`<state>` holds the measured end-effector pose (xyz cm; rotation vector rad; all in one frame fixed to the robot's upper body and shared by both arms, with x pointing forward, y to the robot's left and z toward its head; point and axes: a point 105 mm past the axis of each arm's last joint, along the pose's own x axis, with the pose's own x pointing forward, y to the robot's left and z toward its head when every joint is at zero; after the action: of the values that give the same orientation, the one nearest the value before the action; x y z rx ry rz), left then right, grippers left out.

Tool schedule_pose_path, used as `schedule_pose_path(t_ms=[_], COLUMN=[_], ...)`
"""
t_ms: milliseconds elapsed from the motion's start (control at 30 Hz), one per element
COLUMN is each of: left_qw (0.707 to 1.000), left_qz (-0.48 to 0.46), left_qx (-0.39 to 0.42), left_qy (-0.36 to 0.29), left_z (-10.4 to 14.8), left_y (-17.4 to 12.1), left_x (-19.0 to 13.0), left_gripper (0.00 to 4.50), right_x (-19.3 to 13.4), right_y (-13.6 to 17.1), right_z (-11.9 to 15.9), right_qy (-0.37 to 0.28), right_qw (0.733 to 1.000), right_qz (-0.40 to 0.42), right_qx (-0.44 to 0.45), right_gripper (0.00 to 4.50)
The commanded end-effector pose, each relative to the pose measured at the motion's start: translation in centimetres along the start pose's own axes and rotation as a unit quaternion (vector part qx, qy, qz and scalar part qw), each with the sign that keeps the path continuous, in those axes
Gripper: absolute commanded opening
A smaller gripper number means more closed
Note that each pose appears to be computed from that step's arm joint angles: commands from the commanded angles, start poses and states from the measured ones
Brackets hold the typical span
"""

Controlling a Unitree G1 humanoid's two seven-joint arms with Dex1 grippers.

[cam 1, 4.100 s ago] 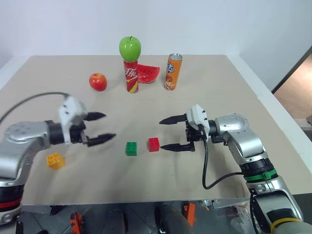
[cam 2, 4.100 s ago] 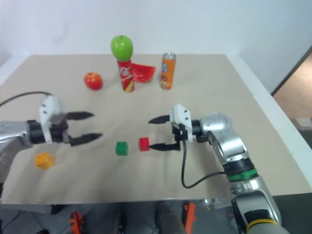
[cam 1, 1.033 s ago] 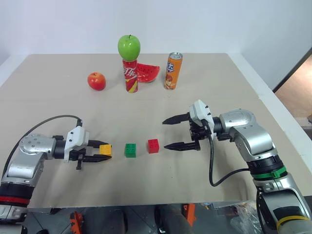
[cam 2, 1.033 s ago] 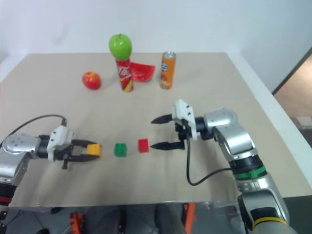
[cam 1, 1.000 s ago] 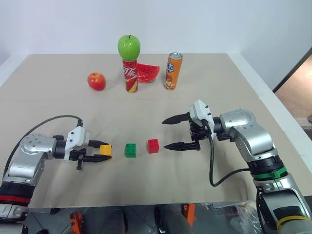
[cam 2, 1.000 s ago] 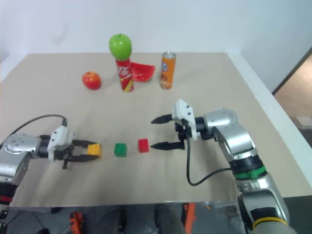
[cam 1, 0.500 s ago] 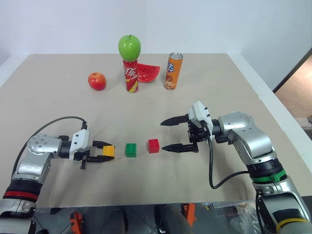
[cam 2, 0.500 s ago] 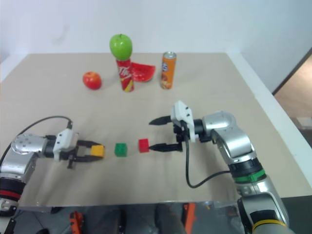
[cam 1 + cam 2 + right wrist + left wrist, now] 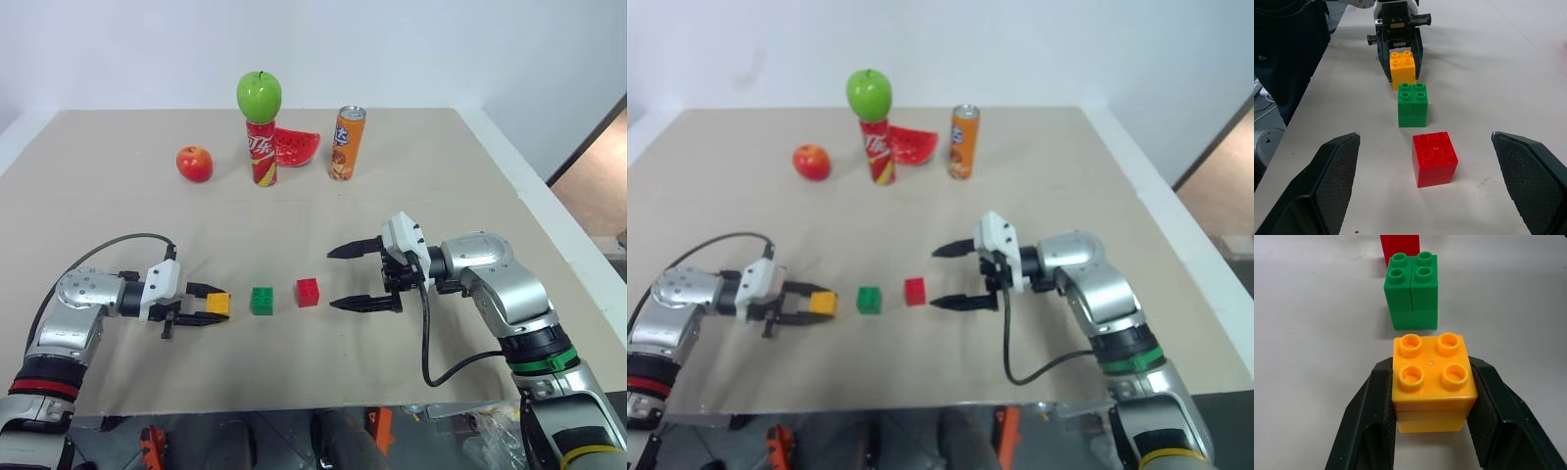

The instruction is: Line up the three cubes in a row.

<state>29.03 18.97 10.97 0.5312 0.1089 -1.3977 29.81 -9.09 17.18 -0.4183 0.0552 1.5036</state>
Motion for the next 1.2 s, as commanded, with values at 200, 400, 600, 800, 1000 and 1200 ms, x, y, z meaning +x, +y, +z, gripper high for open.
schedule_pose_path(t_ms=[200,400,600,800,1000,1200], left_qw=[0.999,0.999,0.998,0.999,0.991,0.949], left_qz=[-0.015,-0.015,-0.011,0.027,0.131,0.315], left_qx=[-0.006,0.013,0.036,0.035,0.028,-0.029], left_qy=[0.042,0.048,0.043,0.027,-0.015,-0.021], left_z=[-1.4,-1.1,0.5,3.6,7.2,6.6], left_y=[-0.3,-0.2,-0.1,0.4,2.8,5.2], left_x=[-0.1,-0.4,-1.3,-2.9,-4.2,-5.9], left_gripper=[2.87,4.48,4.48,4.48,4.48,4.48], right_x=[-0.8,-0.8,-0.7,-0.9,-1.1,-1.4], right_y=[-0.1,-0.2,-0.5,-1.1,-1.5,-3.6], right_z=[0.5,0.6,0.7,1.2,2.1,3.3], right_qy=[0.001,0.001,0.0,-0.006,-0.022,-0.063], right_qw=[1.0,1.0,1.0,0.999,0.999,0.99], right_qz=[-0.012,-0.012,-0.012,-0.018,-0.032,-0.12], right_qx=[-0.019,-0.02,-0.022,-0.028,-0.035,-0.03], right_gripper=[4.5,4.5,4.5,4.5,4.5,4.5])
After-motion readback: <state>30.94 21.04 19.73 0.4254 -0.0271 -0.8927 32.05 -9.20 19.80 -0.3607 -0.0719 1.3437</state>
